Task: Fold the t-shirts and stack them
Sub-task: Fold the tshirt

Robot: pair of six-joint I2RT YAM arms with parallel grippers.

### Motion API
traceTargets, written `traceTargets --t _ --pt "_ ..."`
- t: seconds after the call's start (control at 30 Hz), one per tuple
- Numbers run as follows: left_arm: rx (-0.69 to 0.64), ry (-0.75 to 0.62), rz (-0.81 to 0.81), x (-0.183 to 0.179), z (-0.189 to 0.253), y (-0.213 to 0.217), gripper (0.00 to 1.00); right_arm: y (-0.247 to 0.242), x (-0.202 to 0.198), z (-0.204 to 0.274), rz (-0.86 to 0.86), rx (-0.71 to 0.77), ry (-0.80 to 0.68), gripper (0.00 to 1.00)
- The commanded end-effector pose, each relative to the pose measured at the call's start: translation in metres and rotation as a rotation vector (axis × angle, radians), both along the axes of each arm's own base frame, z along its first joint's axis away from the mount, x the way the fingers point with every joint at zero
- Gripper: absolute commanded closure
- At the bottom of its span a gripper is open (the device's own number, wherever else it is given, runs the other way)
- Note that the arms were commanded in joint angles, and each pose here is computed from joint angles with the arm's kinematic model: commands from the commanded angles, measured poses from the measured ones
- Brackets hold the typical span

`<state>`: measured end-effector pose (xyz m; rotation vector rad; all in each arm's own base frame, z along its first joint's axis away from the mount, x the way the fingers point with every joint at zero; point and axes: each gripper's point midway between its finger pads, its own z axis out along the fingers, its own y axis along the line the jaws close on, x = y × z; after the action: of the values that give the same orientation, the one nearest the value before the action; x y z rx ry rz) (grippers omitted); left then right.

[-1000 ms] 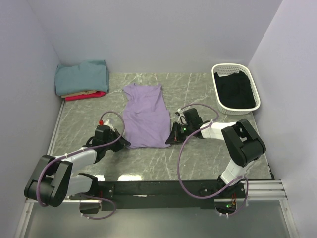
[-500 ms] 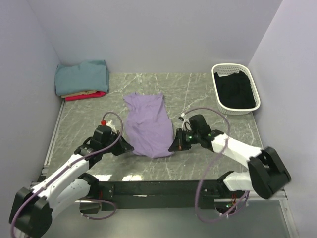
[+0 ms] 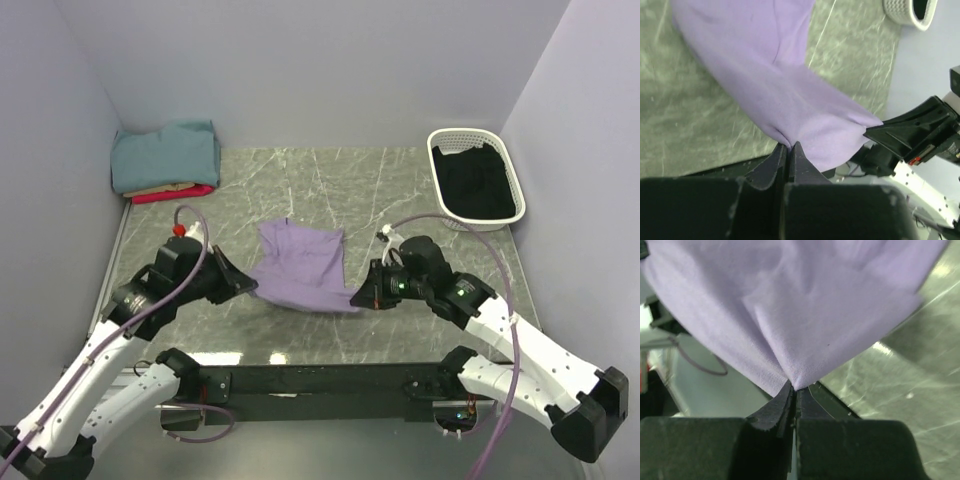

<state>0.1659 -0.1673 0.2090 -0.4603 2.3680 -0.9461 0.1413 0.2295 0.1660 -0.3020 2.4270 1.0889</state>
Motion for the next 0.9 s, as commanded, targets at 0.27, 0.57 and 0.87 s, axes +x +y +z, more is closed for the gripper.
traceTargets --t 0.27,0.57,0.87 --pt "0.177 0.011 0.019 0.067 -0.036 -0.013 0.99 0.007 0.123 -0.009 -0.13 -0.197 -0.112 1.0" --pt "0.238 -0.013 0.087 0.143 -0.05 0.007 0.99 0.006 0.186 -0.024 -0.139 -0.208 -0.083 1.0" --pt "0.245 -0.009 0.083 0.212 -0.067 0.013 0.99 0.013 0.232 -0.05 -0.128 -0.167 -0.006 0.98"
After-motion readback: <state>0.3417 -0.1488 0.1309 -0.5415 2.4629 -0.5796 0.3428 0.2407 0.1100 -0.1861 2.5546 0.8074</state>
